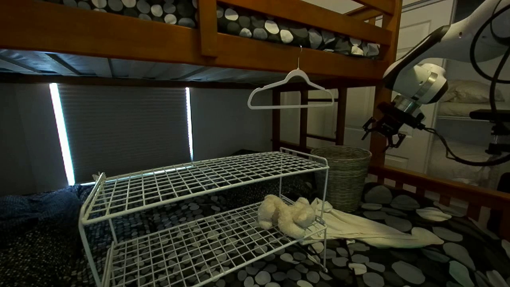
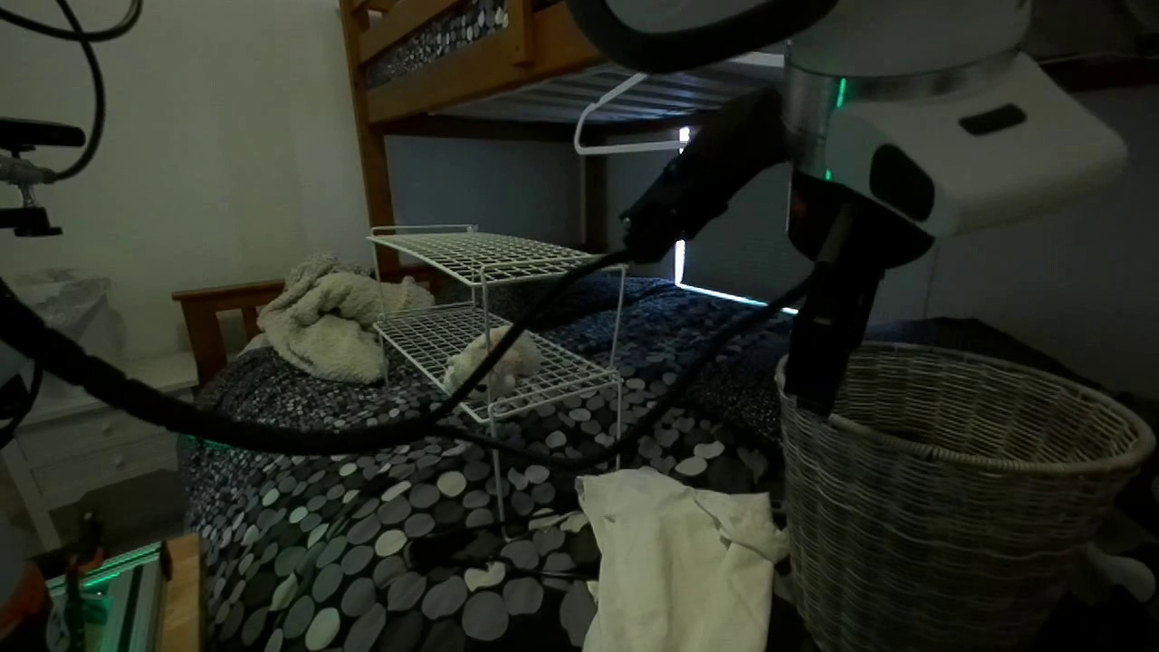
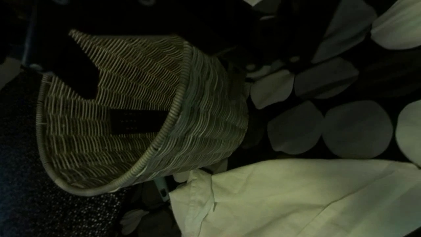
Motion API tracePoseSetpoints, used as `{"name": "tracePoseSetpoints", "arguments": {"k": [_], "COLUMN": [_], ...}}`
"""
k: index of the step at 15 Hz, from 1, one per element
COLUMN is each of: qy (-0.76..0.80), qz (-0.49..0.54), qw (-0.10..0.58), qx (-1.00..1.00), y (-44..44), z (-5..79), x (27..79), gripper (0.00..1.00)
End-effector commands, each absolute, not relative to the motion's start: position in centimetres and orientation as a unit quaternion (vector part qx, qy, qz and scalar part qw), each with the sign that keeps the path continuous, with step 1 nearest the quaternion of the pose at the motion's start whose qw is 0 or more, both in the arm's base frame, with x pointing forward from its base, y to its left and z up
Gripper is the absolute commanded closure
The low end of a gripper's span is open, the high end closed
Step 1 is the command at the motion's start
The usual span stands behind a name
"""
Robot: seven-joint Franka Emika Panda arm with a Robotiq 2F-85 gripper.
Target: Pick up the basket and place it the right way up on the bed
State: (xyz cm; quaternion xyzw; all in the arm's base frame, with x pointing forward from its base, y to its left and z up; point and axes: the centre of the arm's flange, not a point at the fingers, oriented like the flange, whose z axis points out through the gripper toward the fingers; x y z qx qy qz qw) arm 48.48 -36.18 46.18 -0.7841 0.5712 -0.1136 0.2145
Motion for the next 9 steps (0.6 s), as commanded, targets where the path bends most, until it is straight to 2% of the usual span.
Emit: {"name": "tracePoseSetpoints", "arguments": {"k": [1,9], "qy": [0.553,0.468], "qz": [-0.15,-0.187], "qw": [0.133,-0.023], "qx": [-0.809,-0.863], "y": [-32.3,-24.8], "z": [48.8,52.1], "x": [45.8,44.0], "gripper": [0.0,0.0]}}
